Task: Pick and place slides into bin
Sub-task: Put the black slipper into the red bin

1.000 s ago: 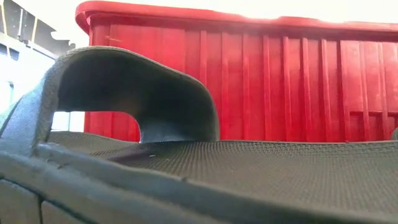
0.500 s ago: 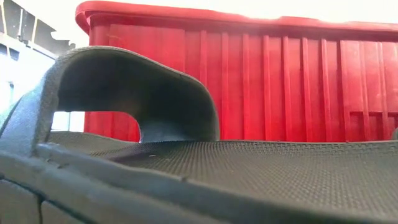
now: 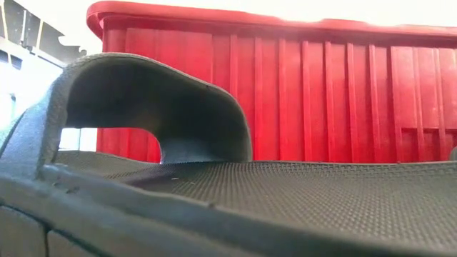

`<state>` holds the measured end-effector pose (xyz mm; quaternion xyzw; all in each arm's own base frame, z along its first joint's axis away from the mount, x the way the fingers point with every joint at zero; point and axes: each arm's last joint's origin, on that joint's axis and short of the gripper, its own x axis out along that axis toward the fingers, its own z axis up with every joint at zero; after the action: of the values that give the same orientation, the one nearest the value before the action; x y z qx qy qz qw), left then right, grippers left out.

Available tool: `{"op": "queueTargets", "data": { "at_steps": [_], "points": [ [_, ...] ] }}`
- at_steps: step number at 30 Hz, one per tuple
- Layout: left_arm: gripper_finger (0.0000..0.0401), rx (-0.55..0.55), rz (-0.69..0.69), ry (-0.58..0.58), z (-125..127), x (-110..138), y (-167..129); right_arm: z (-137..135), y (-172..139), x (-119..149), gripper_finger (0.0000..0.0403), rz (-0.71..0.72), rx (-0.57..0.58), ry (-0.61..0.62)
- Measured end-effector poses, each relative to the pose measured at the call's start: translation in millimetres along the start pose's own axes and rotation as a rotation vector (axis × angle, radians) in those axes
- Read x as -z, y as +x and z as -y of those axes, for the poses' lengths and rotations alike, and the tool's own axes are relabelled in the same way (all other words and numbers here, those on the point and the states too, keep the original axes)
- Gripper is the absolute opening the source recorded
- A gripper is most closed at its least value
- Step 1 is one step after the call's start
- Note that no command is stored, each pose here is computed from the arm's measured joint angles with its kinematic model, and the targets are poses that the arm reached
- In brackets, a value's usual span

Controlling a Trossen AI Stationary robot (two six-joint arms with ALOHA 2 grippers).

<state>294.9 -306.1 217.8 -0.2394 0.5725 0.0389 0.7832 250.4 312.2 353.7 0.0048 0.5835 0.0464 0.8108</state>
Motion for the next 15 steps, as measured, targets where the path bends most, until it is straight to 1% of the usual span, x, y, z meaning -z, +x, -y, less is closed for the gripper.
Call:
{"op": "queueTargets", "data": {
  "at_steps": [5,9,11,13,15],
  "points": [
    [0.0049,-0.062,0.118,0.07,-3,-5,0,1,5,3,0.0126,-0.033,0.026,-0.056],
    [0.0049,-0.082,0.166,0.084,-4,-8,0,4,8,3,0.0152,-0.022,0.069,-0.046],
    [0.0049,-0.11,0.186,0.12,-5,-9,2,5,9,2,0.016,0.008,0.104,-0.038],
    [0.0049,-0.112,0.152,0.135,-7,-12,7,5,9,1,0.0164,0.03,0.122,-0.009],
    [0.0049,-0.067,0.067,0.127,-8,-15,10,8,10,-2,0.0167,0.03,0.124,0.052]
  ]
}}
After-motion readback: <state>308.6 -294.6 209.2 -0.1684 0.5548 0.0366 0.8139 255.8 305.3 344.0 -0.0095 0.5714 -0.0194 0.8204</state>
